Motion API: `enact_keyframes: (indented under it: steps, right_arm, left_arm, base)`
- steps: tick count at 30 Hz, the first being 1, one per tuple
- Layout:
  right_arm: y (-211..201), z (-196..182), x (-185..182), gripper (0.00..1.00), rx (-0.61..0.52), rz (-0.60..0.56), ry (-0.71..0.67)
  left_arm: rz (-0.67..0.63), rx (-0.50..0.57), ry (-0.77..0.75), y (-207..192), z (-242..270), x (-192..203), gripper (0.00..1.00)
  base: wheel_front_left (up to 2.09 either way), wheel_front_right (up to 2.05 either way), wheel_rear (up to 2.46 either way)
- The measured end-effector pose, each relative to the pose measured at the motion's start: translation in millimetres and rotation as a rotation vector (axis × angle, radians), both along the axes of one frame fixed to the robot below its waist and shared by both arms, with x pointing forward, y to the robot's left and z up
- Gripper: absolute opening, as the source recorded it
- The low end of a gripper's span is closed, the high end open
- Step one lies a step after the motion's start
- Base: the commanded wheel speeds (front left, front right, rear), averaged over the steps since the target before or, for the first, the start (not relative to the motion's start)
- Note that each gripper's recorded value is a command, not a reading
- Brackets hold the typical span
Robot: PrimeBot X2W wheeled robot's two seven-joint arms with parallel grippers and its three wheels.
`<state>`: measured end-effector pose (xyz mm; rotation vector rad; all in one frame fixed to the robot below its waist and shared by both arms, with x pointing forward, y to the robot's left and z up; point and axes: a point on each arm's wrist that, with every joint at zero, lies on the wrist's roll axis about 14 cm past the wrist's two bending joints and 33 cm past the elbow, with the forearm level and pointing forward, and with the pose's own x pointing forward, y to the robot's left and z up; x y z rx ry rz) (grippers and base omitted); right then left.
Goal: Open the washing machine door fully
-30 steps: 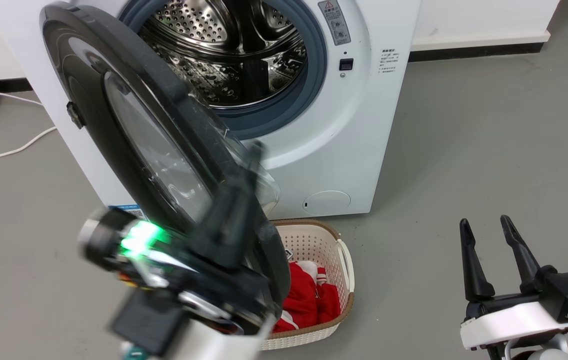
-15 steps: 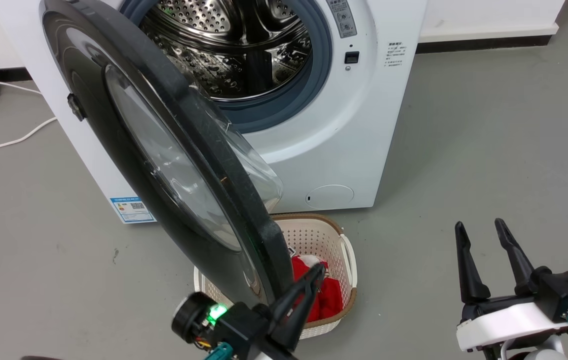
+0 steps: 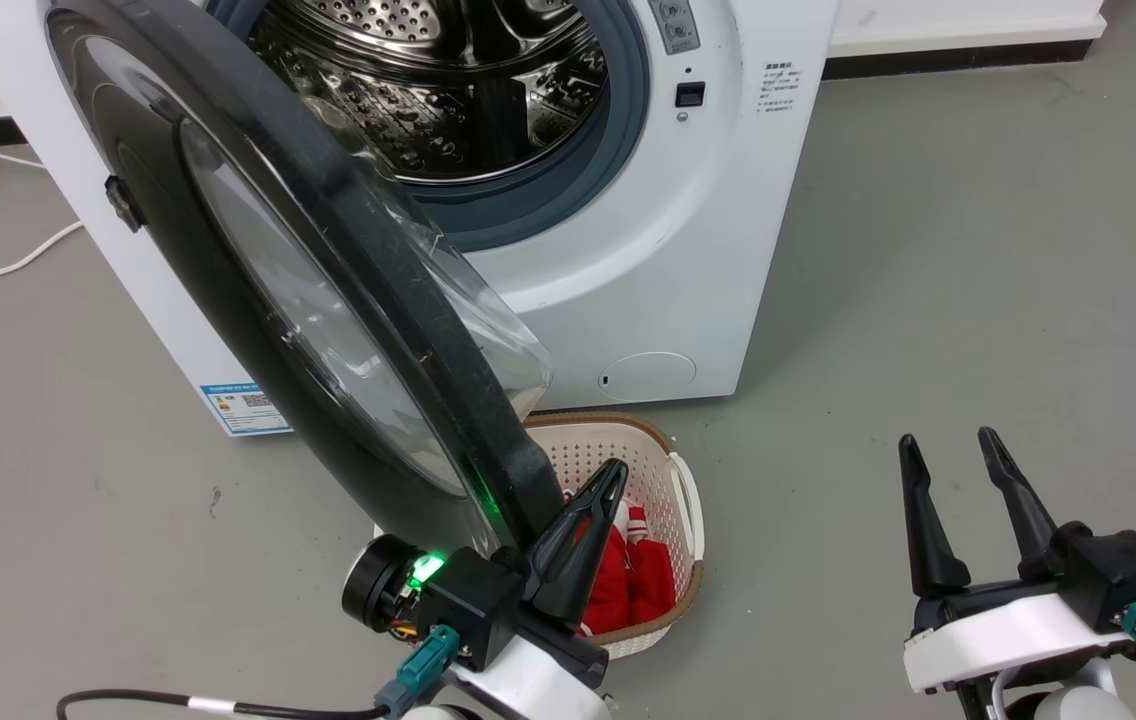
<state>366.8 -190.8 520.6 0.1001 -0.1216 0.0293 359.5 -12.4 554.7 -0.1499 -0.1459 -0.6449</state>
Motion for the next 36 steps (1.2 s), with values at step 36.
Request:
enact_keyframes:
  steps: [36]
  right_arm:
    - [89.1,2.3,29.5,1.0,-0.005,0.264,0.011]
  left_arm:
    - [0.317,-0.043,0.077,80.2,-20.9,-42.2,0.0]
  base:
    - [0.0,0.0,0.0]
